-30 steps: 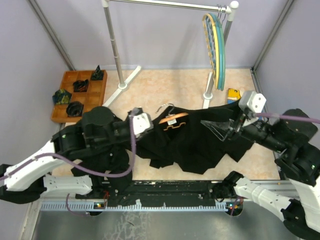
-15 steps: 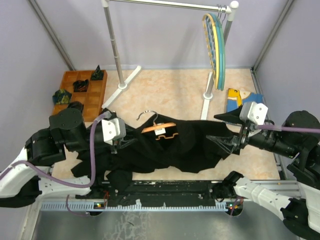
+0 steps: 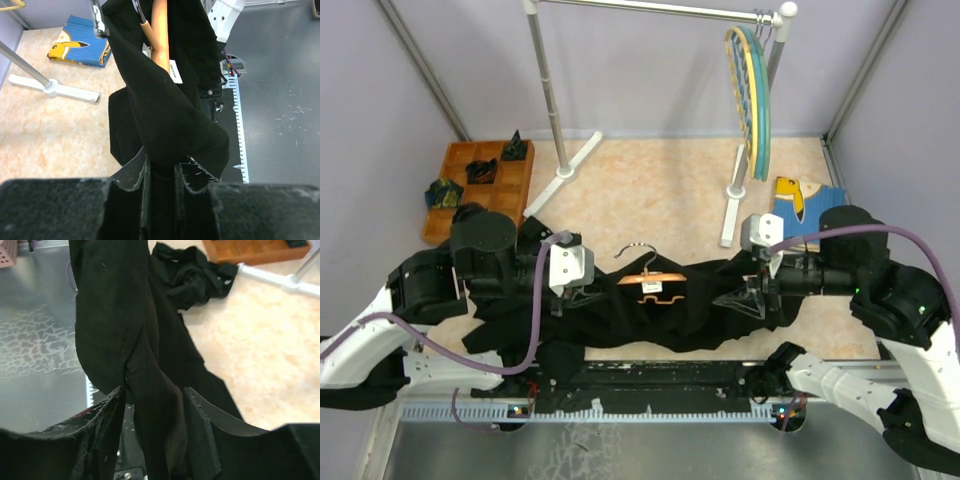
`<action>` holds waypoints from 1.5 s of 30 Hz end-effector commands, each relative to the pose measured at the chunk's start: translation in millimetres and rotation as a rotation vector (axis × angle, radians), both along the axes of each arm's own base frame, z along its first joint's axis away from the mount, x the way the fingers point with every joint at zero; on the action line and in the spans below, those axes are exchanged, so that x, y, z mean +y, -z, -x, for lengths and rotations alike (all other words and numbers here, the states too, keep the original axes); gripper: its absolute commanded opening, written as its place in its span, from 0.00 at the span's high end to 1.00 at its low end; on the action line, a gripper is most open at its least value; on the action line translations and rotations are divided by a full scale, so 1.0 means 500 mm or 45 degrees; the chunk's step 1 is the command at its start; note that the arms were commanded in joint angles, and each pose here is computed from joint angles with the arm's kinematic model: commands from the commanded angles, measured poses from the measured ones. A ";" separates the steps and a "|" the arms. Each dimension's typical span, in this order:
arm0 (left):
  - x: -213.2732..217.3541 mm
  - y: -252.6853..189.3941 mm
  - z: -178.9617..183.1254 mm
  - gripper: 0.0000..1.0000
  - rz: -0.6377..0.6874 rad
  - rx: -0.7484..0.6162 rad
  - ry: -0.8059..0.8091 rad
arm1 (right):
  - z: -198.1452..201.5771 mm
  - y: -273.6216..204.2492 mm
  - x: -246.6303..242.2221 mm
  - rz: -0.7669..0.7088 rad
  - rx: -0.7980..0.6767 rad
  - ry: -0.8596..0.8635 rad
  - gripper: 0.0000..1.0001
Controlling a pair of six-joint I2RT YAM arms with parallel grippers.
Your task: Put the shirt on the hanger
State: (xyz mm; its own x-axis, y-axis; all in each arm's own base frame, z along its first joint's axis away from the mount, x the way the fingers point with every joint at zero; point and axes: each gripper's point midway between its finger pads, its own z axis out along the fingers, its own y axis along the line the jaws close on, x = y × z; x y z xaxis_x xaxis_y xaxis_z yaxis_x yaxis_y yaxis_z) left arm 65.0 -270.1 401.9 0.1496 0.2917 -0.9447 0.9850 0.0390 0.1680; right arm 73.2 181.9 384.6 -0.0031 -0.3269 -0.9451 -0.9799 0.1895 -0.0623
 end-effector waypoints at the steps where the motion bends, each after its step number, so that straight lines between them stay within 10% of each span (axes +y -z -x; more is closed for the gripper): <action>1: 0.007 -0.070 0.021 1.00 0.137 -0.030 0.057 | 0.016 0.019 0.011 0.006 0.085 -0.058 0.56; 10: -0.008 -0.050 -0.002 0.92 0.105 0.004 -0.020 | 0.030 -0.020 0.029 -0.109 0.097 -0.109 0.99; 15: -0.014 -0.052 -0.079 0.36 0.199 0.027 -0.316 | -0.045 -0.052 -0.001 -0.155 0.004 0.220 1.00; 20: 0.011 -0.042 -0.136 0.06 0.290 0.033 -0.569 | -0.145 -0.050 -0.048 -0.135 -0.024 0.628 1.00; 38: 0.099 0.110 -0.213 0.01 0.295 0.286 -1.136 | -0.386 -0.323 0.009 -0.476 -0.133 1.093 1.00; 45: 0.128 0.057 -0.215 0.01 0.364 0.216 -1.140 | -0.379 -0.332 0.096 -0.348 -0.288 0.741 1.00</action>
State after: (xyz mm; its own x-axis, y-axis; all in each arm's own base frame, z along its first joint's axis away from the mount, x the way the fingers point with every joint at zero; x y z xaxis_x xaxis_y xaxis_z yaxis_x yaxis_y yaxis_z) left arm 192.0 -195.6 371.4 -0.1273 -0.0002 -0.9919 0.4836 0.8731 -0.0623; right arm 227.3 223.4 433.6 -0.2187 -0.4025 -0.8889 -0.7786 0.6211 -0.0897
